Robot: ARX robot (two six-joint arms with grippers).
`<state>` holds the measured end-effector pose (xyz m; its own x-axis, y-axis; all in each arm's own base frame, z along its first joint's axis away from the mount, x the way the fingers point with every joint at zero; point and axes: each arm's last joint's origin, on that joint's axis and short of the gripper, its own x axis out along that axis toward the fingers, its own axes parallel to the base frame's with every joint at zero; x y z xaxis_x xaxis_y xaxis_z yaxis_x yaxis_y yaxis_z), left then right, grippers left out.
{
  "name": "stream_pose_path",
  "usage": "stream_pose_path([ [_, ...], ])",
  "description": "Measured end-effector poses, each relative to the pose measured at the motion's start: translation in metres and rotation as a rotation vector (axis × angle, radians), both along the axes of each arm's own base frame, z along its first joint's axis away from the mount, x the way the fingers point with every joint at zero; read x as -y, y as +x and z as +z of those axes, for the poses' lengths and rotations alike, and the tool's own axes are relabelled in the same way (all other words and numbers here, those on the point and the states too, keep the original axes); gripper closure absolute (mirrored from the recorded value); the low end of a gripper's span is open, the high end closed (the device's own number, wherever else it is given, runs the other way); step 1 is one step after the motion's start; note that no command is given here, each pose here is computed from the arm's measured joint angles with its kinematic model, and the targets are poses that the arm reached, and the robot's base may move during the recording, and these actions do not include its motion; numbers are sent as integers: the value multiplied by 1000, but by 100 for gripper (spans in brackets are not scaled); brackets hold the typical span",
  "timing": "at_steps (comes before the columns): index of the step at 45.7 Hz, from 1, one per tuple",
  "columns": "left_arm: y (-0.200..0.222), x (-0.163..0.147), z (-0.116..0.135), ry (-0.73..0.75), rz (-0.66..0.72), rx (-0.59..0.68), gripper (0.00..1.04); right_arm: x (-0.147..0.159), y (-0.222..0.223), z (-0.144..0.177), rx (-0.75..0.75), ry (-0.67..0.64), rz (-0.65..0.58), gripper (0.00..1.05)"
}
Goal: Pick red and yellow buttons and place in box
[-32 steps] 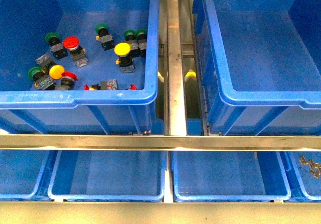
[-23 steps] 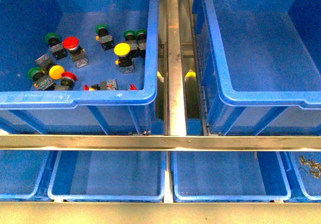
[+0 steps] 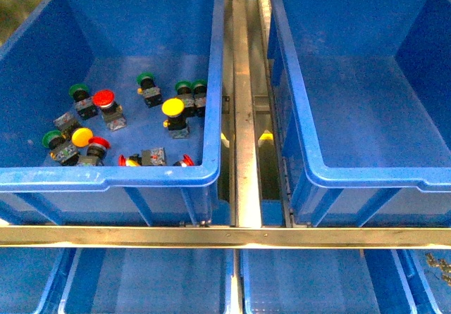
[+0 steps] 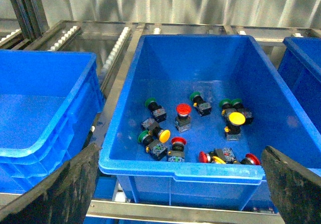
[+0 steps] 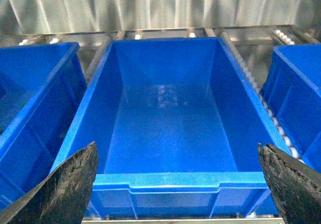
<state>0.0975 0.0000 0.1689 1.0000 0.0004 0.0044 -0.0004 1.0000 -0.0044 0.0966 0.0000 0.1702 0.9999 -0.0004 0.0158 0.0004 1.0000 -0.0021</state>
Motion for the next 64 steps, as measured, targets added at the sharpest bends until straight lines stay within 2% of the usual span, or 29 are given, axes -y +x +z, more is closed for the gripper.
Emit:
stream_pose_path([
  [64, 0, 0, 0, 0, 0, 0, 8, 0, 0, 0, 0, 0, 0, 7],
])
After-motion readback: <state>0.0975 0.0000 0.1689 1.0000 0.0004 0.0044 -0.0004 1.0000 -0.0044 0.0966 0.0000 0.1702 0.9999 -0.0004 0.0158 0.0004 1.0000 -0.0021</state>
